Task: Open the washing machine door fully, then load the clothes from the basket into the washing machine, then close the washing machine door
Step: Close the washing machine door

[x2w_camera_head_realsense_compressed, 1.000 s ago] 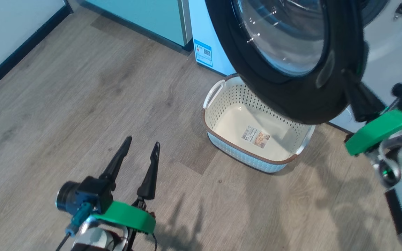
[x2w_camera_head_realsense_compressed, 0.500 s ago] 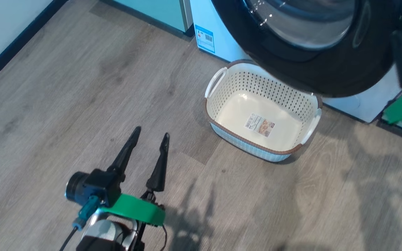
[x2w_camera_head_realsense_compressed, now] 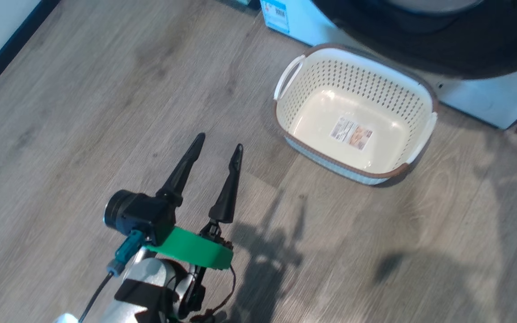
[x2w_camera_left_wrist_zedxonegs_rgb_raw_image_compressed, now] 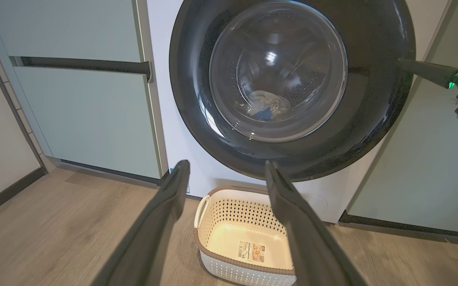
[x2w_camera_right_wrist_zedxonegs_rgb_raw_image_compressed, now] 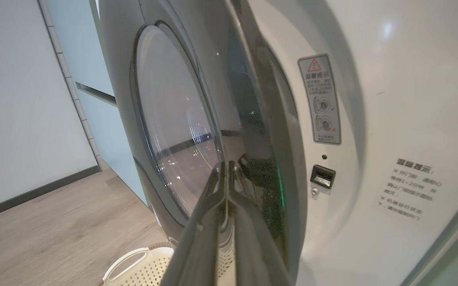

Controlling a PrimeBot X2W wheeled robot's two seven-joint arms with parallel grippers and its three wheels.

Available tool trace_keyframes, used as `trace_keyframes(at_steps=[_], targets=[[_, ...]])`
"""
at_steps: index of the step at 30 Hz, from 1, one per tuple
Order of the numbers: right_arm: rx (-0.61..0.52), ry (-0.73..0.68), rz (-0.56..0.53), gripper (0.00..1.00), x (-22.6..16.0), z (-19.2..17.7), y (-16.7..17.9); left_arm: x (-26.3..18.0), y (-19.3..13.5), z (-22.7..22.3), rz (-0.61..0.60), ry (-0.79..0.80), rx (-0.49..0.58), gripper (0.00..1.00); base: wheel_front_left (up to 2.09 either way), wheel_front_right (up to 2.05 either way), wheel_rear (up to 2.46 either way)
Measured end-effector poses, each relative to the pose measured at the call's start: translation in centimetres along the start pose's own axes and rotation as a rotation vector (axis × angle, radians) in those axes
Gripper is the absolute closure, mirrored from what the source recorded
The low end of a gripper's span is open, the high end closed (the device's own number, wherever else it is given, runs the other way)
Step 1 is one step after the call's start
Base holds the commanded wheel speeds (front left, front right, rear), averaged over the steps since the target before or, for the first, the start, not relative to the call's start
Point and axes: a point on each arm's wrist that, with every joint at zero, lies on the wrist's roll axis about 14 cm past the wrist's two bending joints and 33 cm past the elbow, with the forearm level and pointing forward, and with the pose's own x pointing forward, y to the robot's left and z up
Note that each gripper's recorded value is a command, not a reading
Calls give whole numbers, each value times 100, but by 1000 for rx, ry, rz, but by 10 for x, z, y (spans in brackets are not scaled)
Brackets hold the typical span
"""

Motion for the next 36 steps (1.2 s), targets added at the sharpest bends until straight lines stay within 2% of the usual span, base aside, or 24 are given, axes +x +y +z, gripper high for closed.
trace_keyframes(at_steps=[9,18,33,36], targets=[[-7,11,-34,100,28,-13,-28,13,-5,-10,-16,21,12,0,0,0,0],[-34,-12,-20,100,51,-10,-34,18,-8,-18,-13,44,5,0,0,0,0],[-72,4,10,100,51,-9,-28,23,-12,-13,-22,24,0,0,0,0,0],[-80,-25,18,100,48,3,-25,24,-14,-12,-26,19,-5,0,0,0,0]])
